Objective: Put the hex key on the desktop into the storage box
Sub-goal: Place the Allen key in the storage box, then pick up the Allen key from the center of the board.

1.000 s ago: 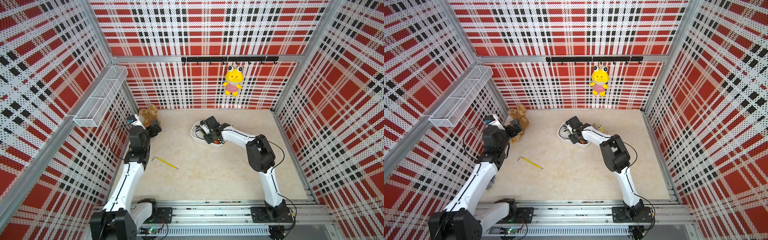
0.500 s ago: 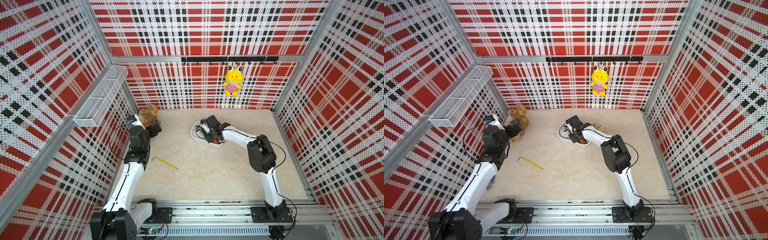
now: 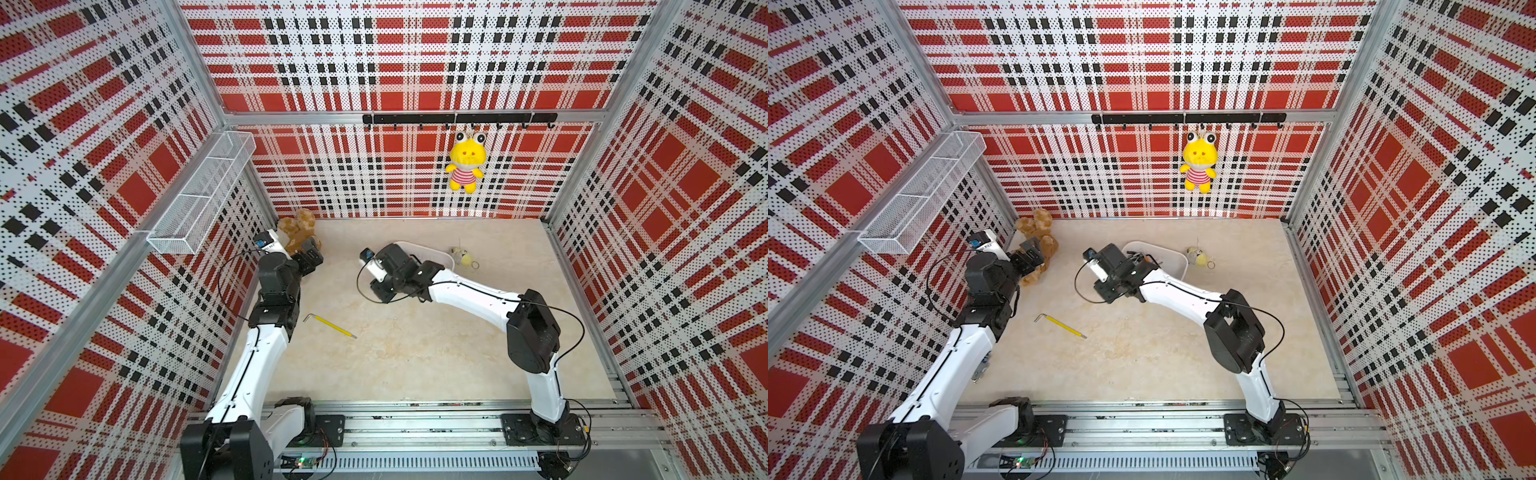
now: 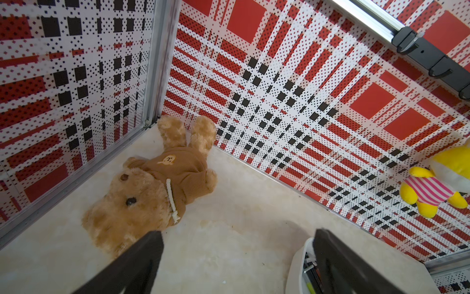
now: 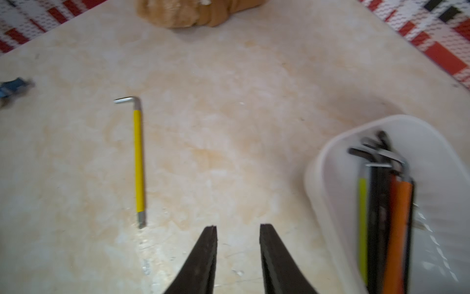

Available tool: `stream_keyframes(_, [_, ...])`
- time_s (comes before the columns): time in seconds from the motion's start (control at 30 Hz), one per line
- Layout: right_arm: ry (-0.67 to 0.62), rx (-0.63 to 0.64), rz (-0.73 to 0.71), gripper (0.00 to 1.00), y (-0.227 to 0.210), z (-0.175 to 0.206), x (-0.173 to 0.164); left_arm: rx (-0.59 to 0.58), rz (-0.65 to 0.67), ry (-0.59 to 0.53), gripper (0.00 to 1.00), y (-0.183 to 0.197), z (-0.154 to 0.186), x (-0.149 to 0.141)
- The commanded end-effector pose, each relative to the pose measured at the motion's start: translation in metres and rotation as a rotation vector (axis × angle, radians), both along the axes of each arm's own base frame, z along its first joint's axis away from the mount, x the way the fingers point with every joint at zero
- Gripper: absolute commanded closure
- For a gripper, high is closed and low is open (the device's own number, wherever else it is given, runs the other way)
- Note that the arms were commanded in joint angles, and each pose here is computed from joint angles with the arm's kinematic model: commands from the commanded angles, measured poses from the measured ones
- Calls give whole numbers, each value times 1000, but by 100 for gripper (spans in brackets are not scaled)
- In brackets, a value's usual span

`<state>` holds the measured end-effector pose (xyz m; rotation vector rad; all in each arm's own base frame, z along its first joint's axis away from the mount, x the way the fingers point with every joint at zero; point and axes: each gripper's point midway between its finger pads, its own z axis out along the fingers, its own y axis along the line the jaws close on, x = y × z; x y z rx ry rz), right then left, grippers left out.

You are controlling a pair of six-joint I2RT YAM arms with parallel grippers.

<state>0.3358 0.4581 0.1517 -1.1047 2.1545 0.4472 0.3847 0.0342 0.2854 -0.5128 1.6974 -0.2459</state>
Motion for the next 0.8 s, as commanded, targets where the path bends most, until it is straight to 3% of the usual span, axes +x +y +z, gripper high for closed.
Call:
stream_keyframes(0.0, [82,2,57,64,25,-28,-23,-2,17,-36,1,6,8,-2])
stream_keyframes(0.33, [185,-8,144,64,73,-63,-66,-32,-87,-2,1,-11,-3,9])
stream_keyframes(0.77, [247,-33,178,64,99,-95,-86,-59,-277,43,1,-45,-16,23])
